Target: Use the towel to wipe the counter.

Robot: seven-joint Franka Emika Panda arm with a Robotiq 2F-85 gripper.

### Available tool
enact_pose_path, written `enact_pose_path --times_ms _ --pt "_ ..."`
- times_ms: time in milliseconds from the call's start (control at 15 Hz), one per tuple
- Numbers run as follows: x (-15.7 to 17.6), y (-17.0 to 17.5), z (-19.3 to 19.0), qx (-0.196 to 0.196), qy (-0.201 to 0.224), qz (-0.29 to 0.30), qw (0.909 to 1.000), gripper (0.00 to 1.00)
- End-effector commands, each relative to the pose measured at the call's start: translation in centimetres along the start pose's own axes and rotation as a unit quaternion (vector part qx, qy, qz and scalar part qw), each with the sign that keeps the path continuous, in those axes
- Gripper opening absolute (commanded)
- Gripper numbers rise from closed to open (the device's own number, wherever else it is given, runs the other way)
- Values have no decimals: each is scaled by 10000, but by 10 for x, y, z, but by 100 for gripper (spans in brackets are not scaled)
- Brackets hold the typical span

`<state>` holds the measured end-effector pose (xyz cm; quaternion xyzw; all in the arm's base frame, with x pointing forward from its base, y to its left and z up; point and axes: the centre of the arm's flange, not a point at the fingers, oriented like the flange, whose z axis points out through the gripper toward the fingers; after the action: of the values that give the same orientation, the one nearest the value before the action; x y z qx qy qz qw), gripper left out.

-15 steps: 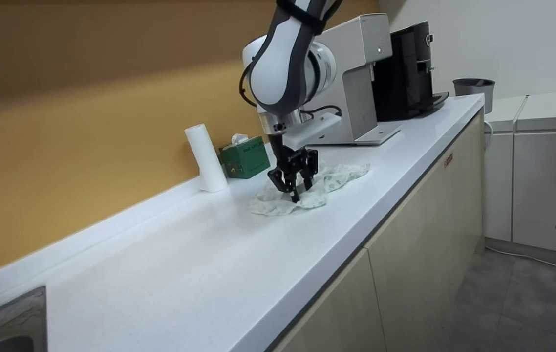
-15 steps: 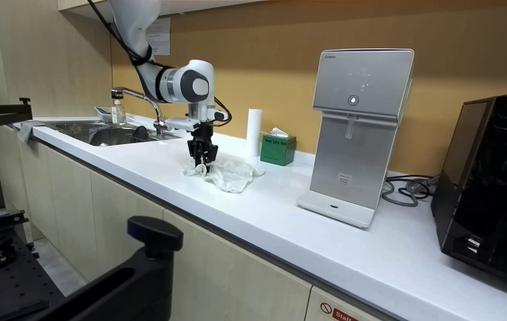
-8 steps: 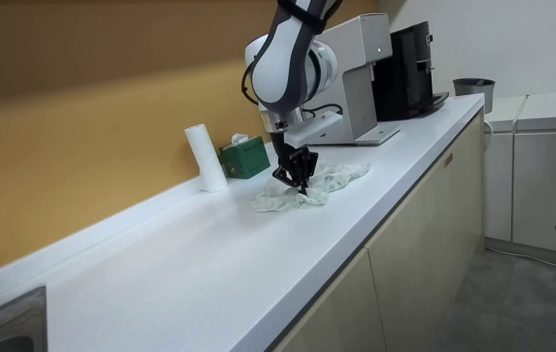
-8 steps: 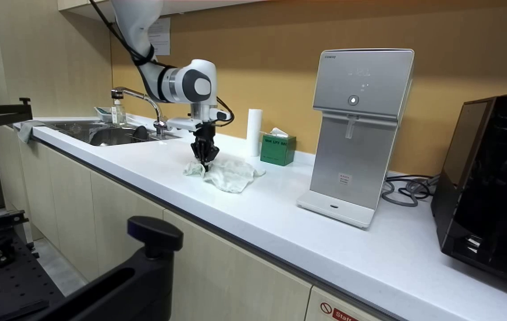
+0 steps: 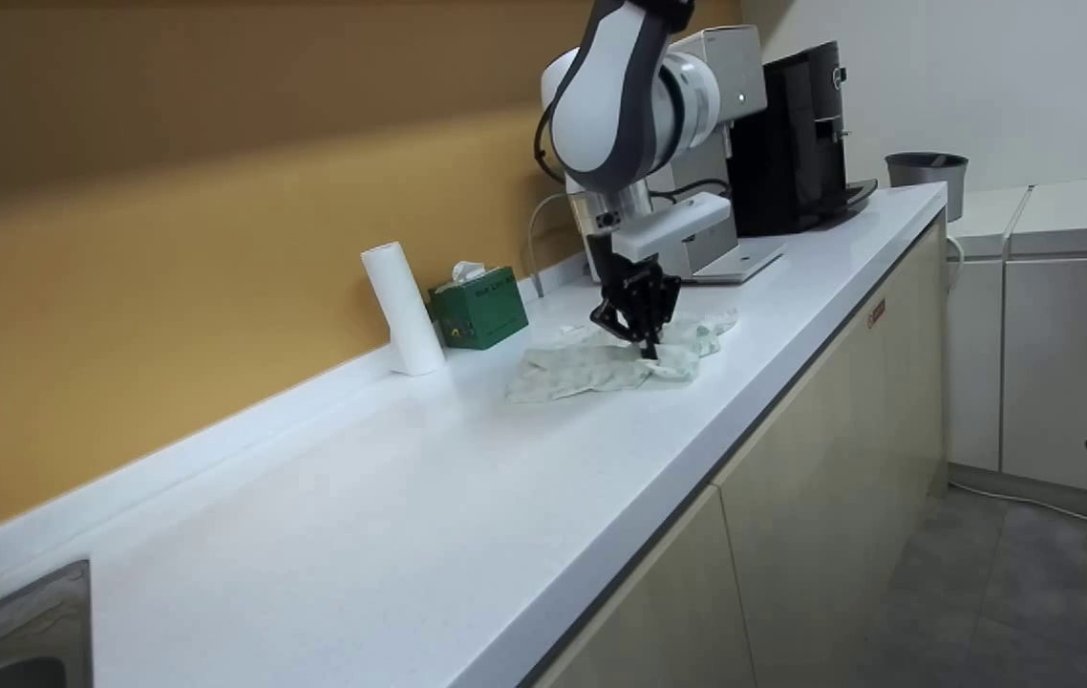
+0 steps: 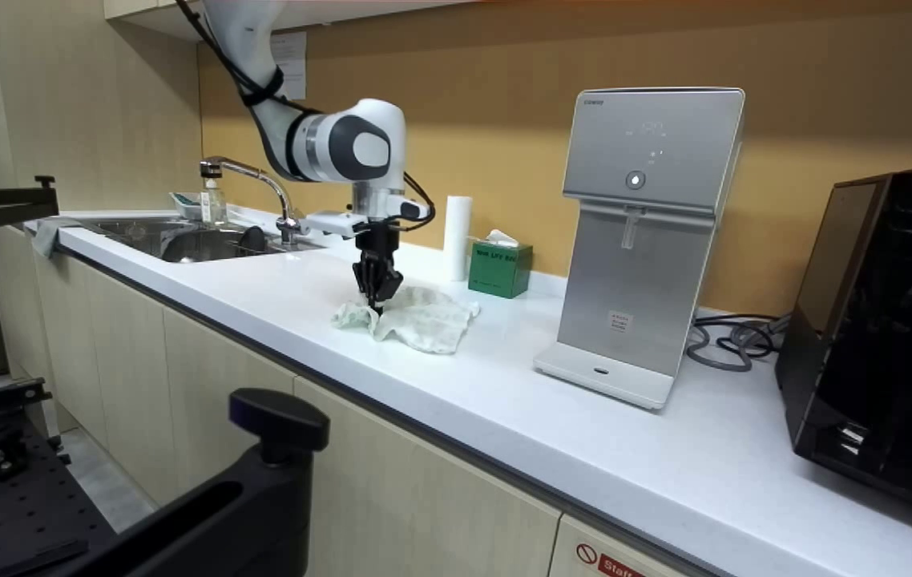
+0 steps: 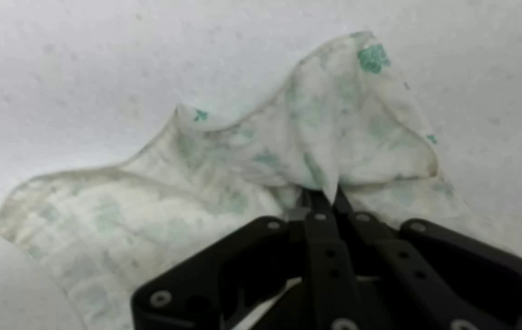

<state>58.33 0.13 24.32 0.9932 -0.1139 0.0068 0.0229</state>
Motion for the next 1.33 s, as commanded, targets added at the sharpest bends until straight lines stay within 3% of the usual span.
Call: enact_pose_path --times_ms 0,267,667,1267 --pt "-49 36 -26 -45 -15 474 9989 1" --pt "-77 57 -37 -77 -40 764 9970 1" --pt "-72 46 -19 -30 35 883 9961 1" --pt "-48 11 17 45 907 958 9913 1"
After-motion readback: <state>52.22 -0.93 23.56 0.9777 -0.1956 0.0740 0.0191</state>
